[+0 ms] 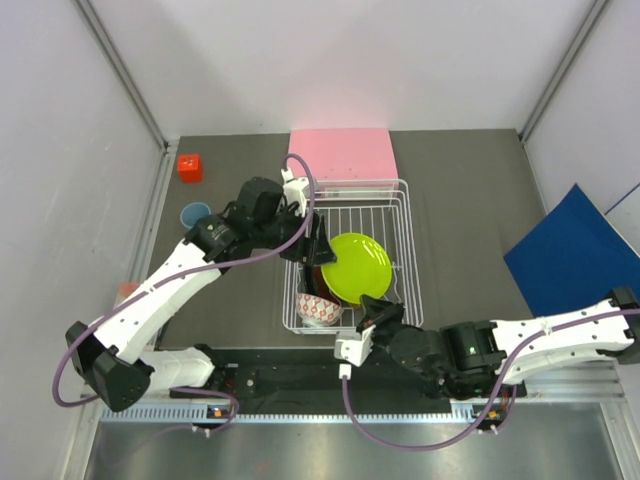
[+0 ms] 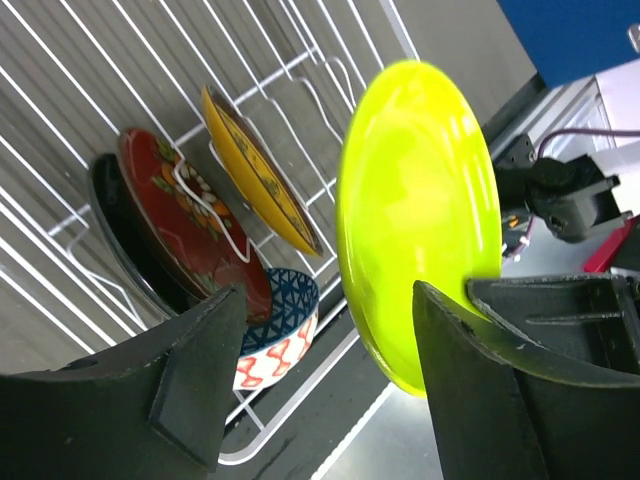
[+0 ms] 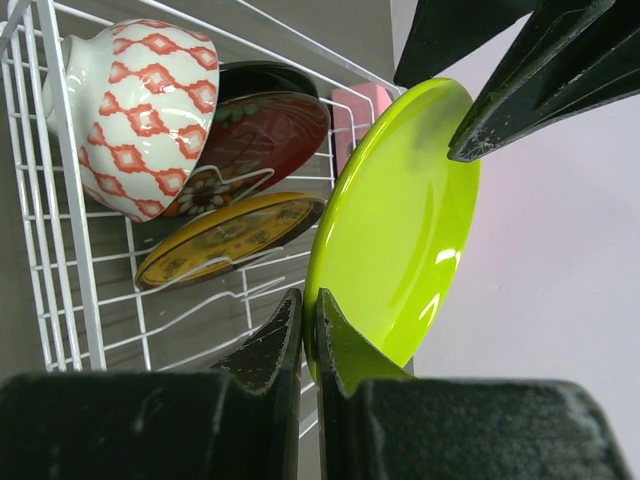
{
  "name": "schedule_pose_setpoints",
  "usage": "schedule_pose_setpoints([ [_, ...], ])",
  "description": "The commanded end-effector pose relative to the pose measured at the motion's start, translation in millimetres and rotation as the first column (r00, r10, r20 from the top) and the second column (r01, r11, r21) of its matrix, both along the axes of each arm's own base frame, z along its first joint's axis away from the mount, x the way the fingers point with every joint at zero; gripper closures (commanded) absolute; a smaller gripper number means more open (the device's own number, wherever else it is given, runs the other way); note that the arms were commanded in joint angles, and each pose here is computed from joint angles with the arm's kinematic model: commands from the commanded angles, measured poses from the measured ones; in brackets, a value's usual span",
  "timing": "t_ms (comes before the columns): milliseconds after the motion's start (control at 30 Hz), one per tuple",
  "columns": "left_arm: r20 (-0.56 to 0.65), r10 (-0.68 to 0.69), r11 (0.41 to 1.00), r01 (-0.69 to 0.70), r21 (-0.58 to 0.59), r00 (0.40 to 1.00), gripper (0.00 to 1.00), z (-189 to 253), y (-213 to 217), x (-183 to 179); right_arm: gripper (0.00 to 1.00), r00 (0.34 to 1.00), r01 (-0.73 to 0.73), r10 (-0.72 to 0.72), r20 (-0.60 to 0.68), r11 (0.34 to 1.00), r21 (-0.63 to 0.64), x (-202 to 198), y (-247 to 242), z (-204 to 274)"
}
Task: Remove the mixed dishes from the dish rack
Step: Place the plate at the center of the board.
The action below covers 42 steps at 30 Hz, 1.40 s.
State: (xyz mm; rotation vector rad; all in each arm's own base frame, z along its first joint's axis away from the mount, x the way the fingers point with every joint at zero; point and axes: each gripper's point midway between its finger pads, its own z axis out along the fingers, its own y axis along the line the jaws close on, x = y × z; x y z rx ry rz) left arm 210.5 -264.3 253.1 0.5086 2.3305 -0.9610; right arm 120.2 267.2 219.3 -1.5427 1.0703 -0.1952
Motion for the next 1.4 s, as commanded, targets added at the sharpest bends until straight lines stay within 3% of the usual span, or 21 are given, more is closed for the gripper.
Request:
schedule_pose_setpoints([
  [0, 0.04, -0.039, 0.998, 0.041, -0.049, 0.998, 0.31, 12, -3, -9, 1.0, 1.0, -0.024, 0.024, 0.006, 0.998, 0.053, 3, 14, 14],
  [200, 0.038, -0.027, 0.999, 0.028, -0.039, 0.999, 0.41, 7, -5, -4, 1.0, 0.999, -0.045, 0.045, -0.002, 0.998, 0.054, 3, 22, 14],
  [433, 0.03, -0.027, 0.999, 0.027, -0.021, 0.999, 0.8, 0, -7, 1, 1.0, 0.999, -0.046, 0.048, -0.021, 0.997, 0.062, 2, 23, 10],
  [633, 0.019, -0.042, 0.999, 0.042, -0.003, 0.999, 0.9, -8, -7, -1, 1.0, 0.999, -0.045, 0.047, -0.024, 0.997, 0.059, 2, 21, 8],
  [667, 0.019, -0.049, 0.999, 0.049, -0.004, 0.999, 0.99, -8, -8, -2, 1.0, 0.999, -0.044, 0.045, -0.023, 0.997, 0.056, 2, 21, 8],
  [800, 0.042, -0.039, 0.999, 0.039, 0.01, 0.998, 1.0, -7, -5, 0, 1.0, 0.999, -0.032, 0.033, -0.017, 0.998, 0.054, 4, 20, 9],
  [833, 0.054, -0.03, 0.999, 0.029, 0.014, 0.998, 1.0, -7, -3, 2, 0.97, 1.0, -0.023, 0.024, -0.018, 0.998, 0.05, 5, 21, 8],
  [900, 0.092, 0.005, 1.0, -0.006, 0.019, 0.996, 1.0, -4, 0, 9, 0.78, 1.0, -0.001, 0.002, -0.018, 0.998, 0.055, 7, 20, 10],
  [933, 0.102, 0.015, 1.0, -0.017, 0.013, 0.995, 1.0, 0, 1, 10, 0.57, 1.0, 0.014, -0.012, -0.025, 0.998, 0.06, 8, 20, 9],
  [1000, 0.121, 0.037, 0.999, -0.038, 0.009, 0.992, 1.0, 5, 3, 14, 0.4, 0.999, 0.029, -0.026, -0.033, 0.996, 0.082, 9, 20, 12],
  [1033, 0.123, 0.051, 0.999, -0.051, 0.002, 0.991, 1.0, 7, 3, 17, 0.22, 0.999, 0.04, -0.037, -0.035, 0.994, 0.105, 10, 19, 16],
  [1133, 0.132, 0.109, 0.994, -0.109, -0.009, 0.985, 1.0, 11, 6, 26, 0.01, 0.996, 0.083, -0.078, -0.036, 0.983, 0.166, 15, 14, 28],
  [1367, 0.148, 0.284, 0.958, -0.276, -0.07, 0.947, 1.0, 33, 27, 59, 0.0, 0.978, 0.206, -0.179, -0.103, 0.889, 0.409, 28, -8, 82],
])
